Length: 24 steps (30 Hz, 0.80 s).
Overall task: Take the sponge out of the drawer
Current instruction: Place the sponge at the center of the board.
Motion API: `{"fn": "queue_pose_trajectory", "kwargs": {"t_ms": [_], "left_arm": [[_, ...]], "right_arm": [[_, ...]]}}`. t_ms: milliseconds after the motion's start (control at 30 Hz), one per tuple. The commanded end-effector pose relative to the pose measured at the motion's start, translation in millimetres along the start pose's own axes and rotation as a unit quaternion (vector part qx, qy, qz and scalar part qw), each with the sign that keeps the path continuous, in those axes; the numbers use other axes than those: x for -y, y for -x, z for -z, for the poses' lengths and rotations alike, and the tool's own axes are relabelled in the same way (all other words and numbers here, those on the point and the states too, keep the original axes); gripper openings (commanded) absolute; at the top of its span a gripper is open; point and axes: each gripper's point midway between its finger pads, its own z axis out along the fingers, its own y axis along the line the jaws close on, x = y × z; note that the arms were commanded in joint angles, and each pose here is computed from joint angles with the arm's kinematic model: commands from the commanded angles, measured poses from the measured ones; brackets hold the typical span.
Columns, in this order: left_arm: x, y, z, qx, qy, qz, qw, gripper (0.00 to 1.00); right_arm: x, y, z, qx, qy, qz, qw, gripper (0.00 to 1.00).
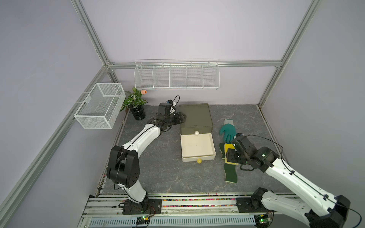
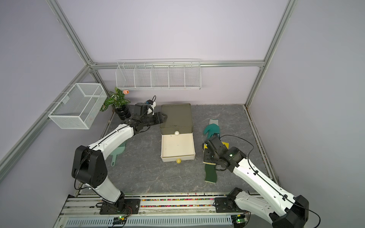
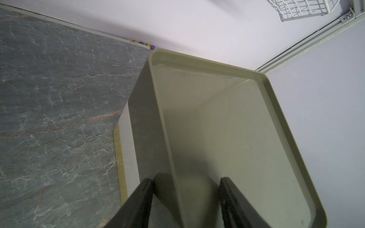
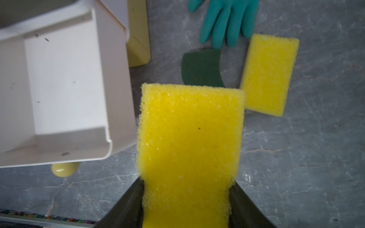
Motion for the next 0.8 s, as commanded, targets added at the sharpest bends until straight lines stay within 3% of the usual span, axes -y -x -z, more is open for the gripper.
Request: {"fn": "queue_pose_trajectory", "kwargs": {"t_ms": [0,367,767], "left_arm": [[-12,-57,-17,-0.094,0.000,0.019,0.995,0.58],[-12,-58,-17,-0.095,0.000,0.015,0.995,0.58],[-12,-57,-18,-0.095,-0.003,0.015,0.995,0.58]], "right_arm": [[22,-21,-9,-0.026,-0.023,-0.006,0.999,0.62],[64,-49,-40,-0.080,-0.072,-0.058,0.992,0.63],[92,-64,-57,-0.093,-0.129,-0.098,0.982,0.69]]}}
